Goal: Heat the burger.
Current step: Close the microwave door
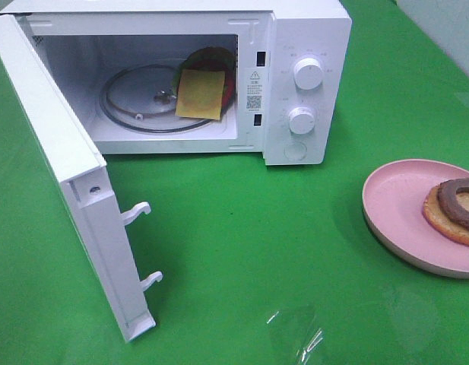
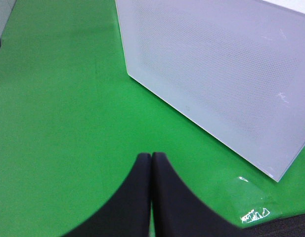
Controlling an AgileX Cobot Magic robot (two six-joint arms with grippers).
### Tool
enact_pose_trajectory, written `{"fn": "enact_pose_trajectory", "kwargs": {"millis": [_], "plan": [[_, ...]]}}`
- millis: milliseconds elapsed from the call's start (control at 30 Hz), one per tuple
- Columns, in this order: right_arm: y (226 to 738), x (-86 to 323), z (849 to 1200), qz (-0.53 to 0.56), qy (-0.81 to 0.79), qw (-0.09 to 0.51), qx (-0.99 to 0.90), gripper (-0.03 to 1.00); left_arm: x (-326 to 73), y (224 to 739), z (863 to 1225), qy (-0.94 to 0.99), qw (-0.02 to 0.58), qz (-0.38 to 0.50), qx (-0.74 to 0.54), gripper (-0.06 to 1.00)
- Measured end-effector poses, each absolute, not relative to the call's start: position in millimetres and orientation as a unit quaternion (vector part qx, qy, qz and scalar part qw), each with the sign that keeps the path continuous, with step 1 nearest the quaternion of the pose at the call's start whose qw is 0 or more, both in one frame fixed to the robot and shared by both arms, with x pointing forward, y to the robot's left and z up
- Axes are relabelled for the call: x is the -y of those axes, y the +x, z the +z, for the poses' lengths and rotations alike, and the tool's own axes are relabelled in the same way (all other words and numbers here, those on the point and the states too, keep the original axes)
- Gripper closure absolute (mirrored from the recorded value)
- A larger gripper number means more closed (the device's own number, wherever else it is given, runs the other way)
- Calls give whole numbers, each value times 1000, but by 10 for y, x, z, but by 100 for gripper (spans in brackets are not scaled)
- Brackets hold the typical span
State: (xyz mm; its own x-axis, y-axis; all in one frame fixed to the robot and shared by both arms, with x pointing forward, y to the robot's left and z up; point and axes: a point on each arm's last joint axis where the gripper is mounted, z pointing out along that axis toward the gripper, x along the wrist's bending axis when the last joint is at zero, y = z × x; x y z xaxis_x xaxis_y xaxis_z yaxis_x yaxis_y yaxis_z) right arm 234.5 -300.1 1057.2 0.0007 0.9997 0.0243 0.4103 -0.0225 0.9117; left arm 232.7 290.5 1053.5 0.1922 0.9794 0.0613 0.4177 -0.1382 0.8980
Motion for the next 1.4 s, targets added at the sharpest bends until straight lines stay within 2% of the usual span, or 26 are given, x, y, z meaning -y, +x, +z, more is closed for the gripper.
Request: {"fn": "enact_pose_trajectory", "kwargs": {"millis": [500,667,833,1000,1200,1400], "plan": [[2345,3001,10572,391,599,377,-589,45,-2916,2330,10534,654,395,354,-540,94],[2346,3001,10573,391,598,377,-589,45,-2927,2475,10557,655,374,328,-569,94],[2346,3001,10573,391,598,377,-589,45,-2930,2847,10721,638,385,338,-575,94],[2346,3001,10573,391,598,377,-589,45,-2938,3103,10722,641,371,334,-583,94],[2346,3001,10573,391,598,377,-589,45,-2935,3708,10587,648,344,312,-604,94],[2346,3001,10573,391,598,377,-589,45,-2909,4065,10428,631,352,285,-630,94]]}}
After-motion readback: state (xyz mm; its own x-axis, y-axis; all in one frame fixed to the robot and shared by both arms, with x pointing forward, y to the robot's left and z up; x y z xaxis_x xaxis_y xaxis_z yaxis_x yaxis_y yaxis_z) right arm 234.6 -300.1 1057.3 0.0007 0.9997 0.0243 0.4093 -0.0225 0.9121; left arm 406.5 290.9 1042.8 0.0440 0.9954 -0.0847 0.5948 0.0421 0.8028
